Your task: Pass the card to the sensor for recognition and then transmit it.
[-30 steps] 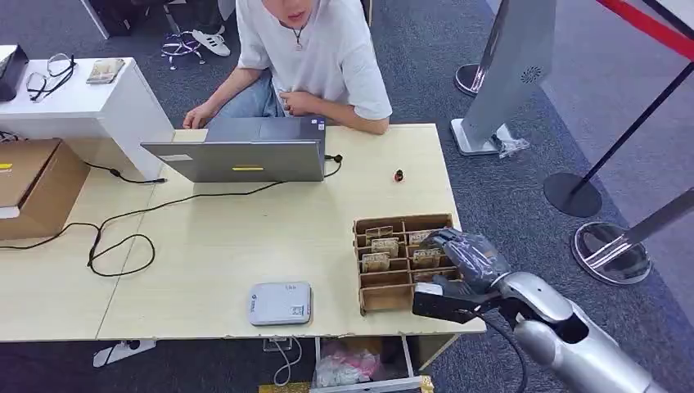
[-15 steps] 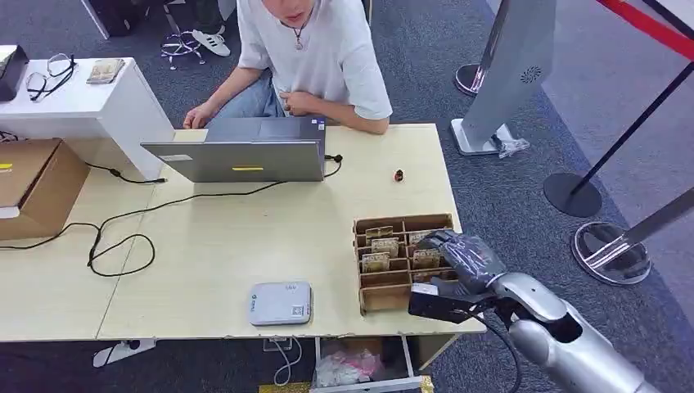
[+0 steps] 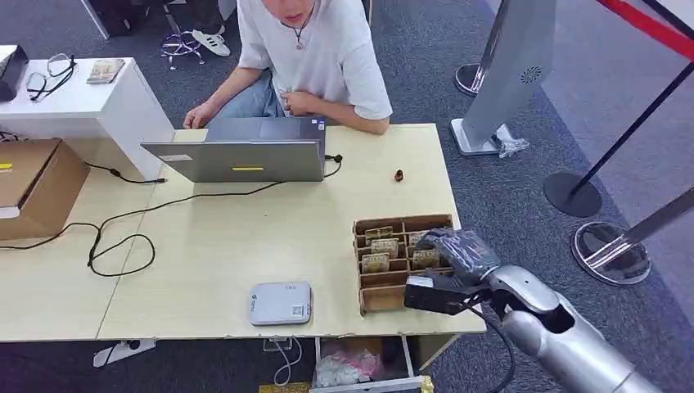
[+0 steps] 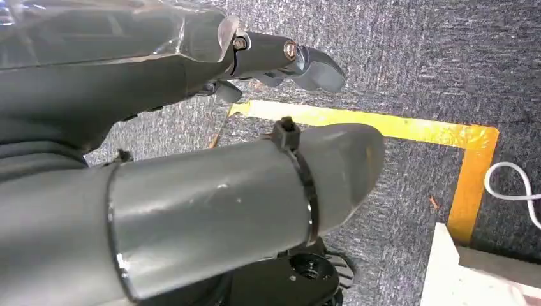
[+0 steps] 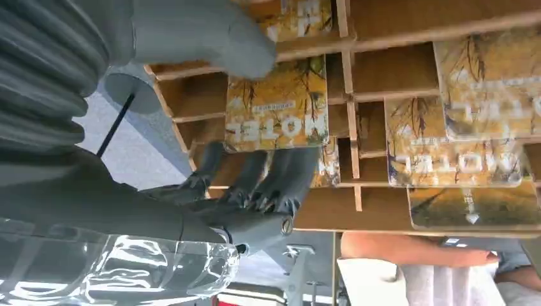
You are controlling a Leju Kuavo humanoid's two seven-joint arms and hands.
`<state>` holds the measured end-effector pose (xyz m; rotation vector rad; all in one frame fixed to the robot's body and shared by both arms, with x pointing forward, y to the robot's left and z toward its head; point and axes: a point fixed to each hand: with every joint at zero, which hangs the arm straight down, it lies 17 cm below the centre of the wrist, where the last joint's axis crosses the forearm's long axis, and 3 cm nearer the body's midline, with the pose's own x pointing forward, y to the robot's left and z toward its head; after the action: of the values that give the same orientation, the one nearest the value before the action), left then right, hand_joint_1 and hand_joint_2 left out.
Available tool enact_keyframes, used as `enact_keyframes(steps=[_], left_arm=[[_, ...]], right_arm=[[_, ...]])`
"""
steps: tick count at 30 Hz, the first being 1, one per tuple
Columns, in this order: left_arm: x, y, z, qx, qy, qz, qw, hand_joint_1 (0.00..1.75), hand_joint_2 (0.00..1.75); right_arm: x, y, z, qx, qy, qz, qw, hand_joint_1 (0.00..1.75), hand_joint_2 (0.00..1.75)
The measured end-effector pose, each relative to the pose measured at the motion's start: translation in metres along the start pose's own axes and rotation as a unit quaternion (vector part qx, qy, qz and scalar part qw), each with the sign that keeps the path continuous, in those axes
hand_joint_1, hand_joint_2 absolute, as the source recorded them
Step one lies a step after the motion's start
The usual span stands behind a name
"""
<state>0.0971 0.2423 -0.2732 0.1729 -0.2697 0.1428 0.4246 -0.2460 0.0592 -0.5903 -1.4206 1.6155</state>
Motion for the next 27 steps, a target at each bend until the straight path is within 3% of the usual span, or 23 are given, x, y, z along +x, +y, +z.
enact_keyframes(steps=[13,15,16,17,27], left_arm=[[0.001,0.0,0.0,0.001,-0.002,0.001,1.0,0.0,0.0],[0.001,0.0,0.0,0.001,-0.002,0.001,1.0,0.0,0.0],[0.001,0.0,0.0,0.001,-0.002,0.001,1.0,0.0,0.0],[0.001,0.001,0.0,0.001,-0.002,0.001,1.0,0.0,0.0],[0.001,0.001,0.0,0.001,-0.004,0.001,1.0,0.0,0.0]], right_arm=[[0.002,0.002,-0.003,0.005,-0.007,-0.003,1.0,1.45,1.75],[0.001,0.002,-0.004,0.005,-0.007,-0.004,1.0,1.5,1.75],[0.001,0.002,-0.004,0.005,-0.007,-0.004,1.0,1.68,1.75],[0.001,0.001,-0.004,0.005,-0.007,-0.004,1.0,1.75,1.75],[0.003,-0.021,-0.009,-0.021,-0.014,-0.003,1.0,1.75,1.75]])
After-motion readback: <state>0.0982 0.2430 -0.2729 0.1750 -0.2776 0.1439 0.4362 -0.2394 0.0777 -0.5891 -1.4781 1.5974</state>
